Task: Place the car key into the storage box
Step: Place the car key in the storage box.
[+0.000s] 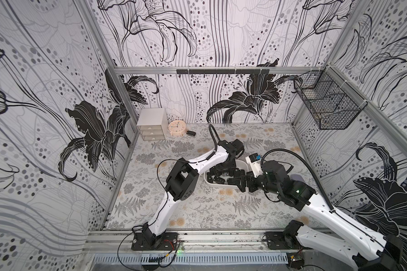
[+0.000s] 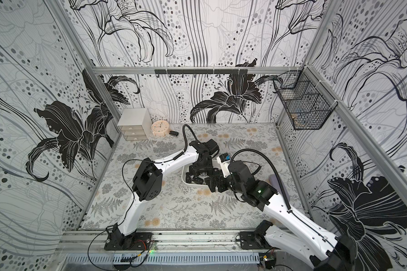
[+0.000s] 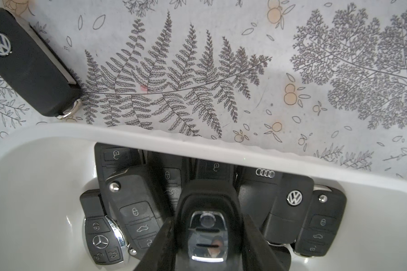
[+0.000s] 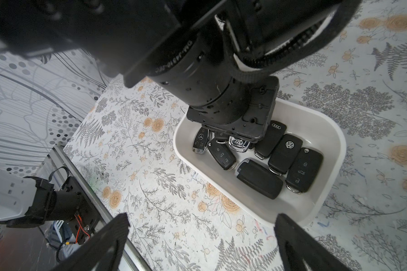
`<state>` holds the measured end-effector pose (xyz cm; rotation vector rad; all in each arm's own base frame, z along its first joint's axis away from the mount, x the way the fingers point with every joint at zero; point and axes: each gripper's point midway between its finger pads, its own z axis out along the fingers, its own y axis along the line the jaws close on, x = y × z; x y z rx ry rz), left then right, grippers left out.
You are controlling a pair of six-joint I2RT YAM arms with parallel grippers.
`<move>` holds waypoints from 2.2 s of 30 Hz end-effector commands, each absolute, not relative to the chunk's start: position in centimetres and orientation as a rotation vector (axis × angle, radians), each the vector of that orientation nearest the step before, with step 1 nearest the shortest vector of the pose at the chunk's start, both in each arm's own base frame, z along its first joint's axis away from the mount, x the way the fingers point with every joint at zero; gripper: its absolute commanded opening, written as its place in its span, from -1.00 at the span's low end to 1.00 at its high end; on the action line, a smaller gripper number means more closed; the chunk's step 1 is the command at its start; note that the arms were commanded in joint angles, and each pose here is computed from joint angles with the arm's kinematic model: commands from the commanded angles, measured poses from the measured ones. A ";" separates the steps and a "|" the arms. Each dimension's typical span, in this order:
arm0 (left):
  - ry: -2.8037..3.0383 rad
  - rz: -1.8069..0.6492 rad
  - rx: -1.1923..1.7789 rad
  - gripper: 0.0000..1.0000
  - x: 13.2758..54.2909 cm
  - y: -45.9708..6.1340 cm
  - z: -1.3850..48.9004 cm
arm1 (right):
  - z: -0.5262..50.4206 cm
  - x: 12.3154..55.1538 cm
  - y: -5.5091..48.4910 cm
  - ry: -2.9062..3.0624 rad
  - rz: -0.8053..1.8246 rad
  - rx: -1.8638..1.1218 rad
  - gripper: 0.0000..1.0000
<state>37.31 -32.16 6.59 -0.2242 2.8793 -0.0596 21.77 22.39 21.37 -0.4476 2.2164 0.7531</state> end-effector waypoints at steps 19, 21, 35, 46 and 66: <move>2.890 -0.266 -0.130 -0.32 35.2 -40.6 5.4 | 19.8 20.2 18.8 2.247 0.691 -0.301 1.00; 2.893 -0.259 -0.132 -0.31 35.2 -40.6 5.1 | 19.8 20.2 18.8 2.247 0.689 -0.300 1.00; 2.873 -0.277 -0.124 0.22 35.3 -40.5 6.6 | 19.6 20.3 19.0 2.257 0.692 -0.305 1.00; 2.788 -0.270 -0.167 0.34 35.9 -37.6 11.5 | 20.4 20.7 19.8 2.238 0.718 -0.321 1.00; 2.664 -0.073 -0.458 0.99 39.1 -25.0 14.5 | 21.5 24.2 24.4 2.204 0.774 -0.388 1.00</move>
